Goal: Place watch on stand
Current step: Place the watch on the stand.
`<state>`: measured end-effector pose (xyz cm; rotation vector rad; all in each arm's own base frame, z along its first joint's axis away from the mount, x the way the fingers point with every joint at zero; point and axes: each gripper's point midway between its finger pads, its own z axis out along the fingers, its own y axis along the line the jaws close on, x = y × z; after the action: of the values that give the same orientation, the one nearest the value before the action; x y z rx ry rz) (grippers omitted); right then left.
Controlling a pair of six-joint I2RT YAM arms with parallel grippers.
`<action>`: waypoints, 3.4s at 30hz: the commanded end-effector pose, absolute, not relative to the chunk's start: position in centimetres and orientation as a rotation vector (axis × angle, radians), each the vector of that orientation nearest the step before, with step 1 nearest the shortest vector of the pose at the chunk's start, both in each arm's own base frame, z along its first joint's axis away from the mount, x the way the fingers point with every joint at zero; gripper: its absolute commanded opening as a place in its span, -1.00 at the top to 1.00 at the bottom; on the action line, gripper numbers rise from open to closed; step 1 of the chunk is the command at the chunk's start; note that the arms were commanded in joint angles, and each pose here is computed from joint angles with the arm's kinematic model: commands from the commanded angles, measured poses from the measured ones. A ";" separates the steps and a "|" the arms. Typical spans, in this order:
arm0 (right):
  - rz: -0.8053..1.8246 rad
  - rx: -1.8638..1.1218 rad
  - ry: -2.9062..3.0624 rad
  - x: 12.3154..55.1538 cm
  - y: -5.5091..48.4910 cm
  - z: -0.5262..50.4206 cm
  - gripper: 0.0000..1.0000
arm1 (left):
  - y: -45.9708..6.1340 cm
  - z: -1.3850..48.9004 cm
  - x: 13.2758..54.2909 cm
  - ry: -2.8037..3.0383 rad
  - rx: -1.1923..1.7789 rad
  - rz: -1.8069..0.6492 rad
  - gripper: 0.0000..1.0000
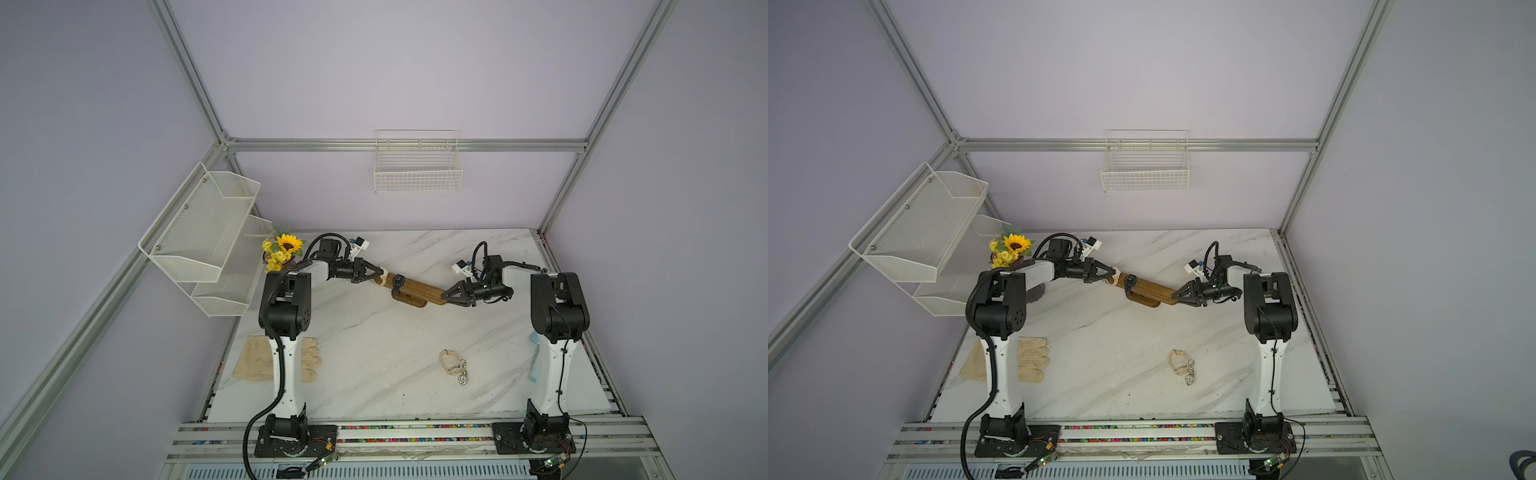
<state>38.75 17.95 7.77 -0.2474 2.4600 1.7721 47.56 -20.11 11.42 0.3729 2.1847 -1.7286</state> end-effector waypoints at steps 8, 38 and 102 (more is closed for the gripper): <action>1.573 -0.175 2.671 38.2 16.4 3.9 1.00 | -18.1 12.6 48.0 2.162 0.363 -1.673 0.88; 1.571 -0.161 2.682 38.4 16.4 3.4 1.00 | -22.9 12.5 46.6 2.181 0.491 -1.721 0.89; 1.534 -0.145 2.691 39.0 16.0 3.5 1.00 | -20.1 17.1 46.2 2.355 0.368 -1.187 0.94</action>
<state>39.40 17.70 7.84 -0.2424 2.4739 1.7339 46.11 -19.49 14.17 0.3549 2.4495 -1.1761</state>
